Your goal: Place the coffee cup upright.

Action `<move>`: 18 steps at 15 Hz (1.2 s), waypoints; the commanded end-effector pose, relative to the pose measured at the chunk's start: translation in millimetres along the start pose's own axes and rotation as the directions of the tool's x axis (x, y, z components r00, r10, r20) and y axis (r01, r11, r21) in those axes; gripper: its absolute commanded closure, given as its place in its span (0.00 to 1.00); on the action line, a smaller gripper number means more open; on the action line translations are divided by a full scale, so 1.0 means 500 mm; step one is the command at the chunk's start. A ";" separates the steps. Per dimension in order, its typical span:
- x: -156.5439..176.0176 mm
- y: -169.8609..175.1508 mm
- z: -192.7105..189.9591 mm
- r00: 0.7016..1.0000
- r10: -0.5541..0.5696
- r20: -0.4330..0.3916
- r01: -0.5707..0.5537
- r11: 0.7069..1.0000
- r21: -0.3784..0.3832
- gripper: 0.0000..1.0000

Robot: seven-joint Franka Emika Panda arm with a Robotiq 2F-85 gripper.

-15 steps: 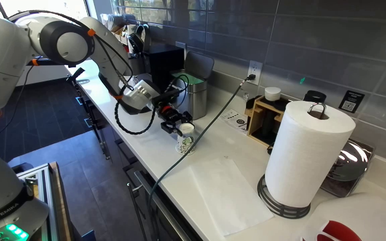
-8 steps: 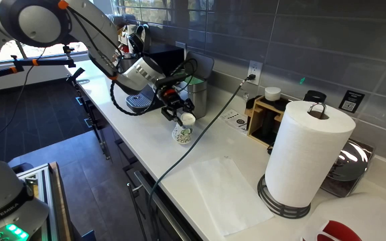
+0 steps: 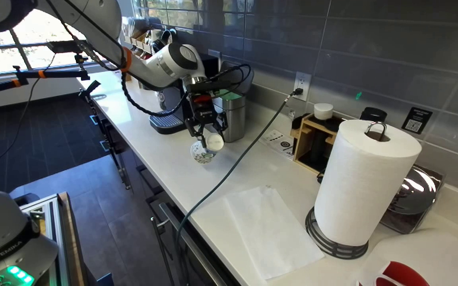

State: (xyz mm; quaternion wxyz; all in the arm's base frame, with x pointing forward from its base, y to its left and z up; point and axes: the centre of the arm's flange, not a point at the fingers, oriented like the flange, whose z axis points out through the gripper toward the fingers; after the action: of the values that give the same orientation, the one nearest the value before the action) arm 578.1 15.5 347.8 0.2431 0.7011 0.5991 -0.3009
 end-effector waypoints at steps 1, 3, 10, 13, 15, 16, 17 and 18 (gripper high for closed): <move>-0.009 -0.084 0.014 0.982 -0.043 -0.184 0.055 0.997 0.060 0.60; 0.007 -0.106 0.019 0.957 -0.049 -0.287 0.074 0.994 0.078 0.60; 0.057 -0.114 0.029 0.786 -0.040 -0.617 0.131 0.986 0.103 0.60; 0.065 -0.090 0.028 0.679 -0.004 -0.735 0.129 0.985 0.114 0.60; 0.066 -0.072 0.032 0.595 0.023 -0.803 0.127 0.984 0.121 0.60; 0.068 -0.062 0.035 0.551 0.038 -0.834 0.124 0.984 0.126 0.60; 0.069 -0.057 0.036 0.506 0.055 -0.861 0.115 0.985 0.131 0.28; 0.070 -0.046 0.037 0.460 0.081 -0.884 0.094 0.986 0.139 0.47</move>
State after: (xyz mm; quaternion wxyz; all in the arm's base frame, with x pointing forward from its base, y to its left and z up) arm 542.3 36.1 318.1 -0.1242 0.7682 0.6281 -0.0021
